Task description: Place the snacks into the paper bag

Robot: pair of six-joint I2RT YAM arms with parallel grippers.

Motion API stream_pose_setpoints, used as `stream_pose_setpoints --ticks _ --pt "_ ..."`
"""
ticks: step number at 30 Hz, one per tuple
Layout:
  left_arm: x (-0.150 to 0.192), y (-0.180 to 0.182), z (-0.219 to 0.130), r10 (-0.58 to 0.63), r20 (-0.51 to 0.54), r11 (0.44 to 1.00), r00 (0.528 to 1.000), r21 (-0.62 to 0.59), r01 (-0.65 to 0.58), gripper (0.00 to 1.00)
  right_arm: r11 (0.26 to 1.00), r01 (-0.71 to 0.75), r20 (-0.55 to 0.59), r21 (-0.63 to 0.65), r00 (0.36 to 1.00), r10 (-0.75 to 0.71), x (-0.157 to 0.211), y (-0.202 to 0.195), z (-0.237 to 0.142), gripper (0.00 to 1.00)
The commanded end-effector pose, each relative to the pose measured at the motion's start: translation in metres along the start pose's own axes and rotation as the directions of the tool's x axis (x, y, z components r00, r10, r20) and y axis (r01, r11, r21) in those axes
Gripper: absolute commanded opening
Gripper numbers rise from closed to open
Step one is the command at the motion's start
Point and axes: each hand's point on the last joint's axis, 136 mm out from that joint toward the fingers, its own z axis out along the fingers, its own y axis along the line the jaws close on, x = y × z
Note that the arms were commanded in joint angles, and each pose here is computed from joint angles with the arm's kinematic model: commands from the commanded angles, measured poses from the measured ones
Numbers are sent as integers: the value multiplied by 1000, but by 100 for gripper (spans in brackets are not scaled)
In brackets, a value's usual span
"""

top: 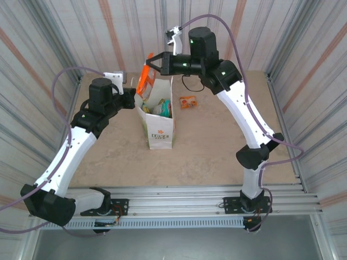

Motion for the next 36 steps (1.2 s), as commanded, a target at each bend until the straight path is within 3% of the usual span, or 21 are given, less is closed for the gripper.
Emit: stream_pose_setpoints --ticks 1,10,18,27,36 --pt "-21 -6 -10 9 62 1000 998 21 -11 0 999 -1 -34 47 999 3 7 -8 -3 0" --pt "-23 -7 -10 10 67 1000 998 27 -11 0 968 -54 -166 246 981 98 51 -59 -6 0" --pt "-22 -7 -8 15 64 999 998 27 -17 0 956 -110 -252 272 951 181 78 -73 -3 0" --pt "-19 -8 -6 11 56 999 998 37 -13 0 853 -136 -198 503 943 267 85 -123 -21 0" --pt "-16 -13 -4 7 45 998 999 66 -10 0 857 -156 -236 492 923 304 107 -142 24 0"
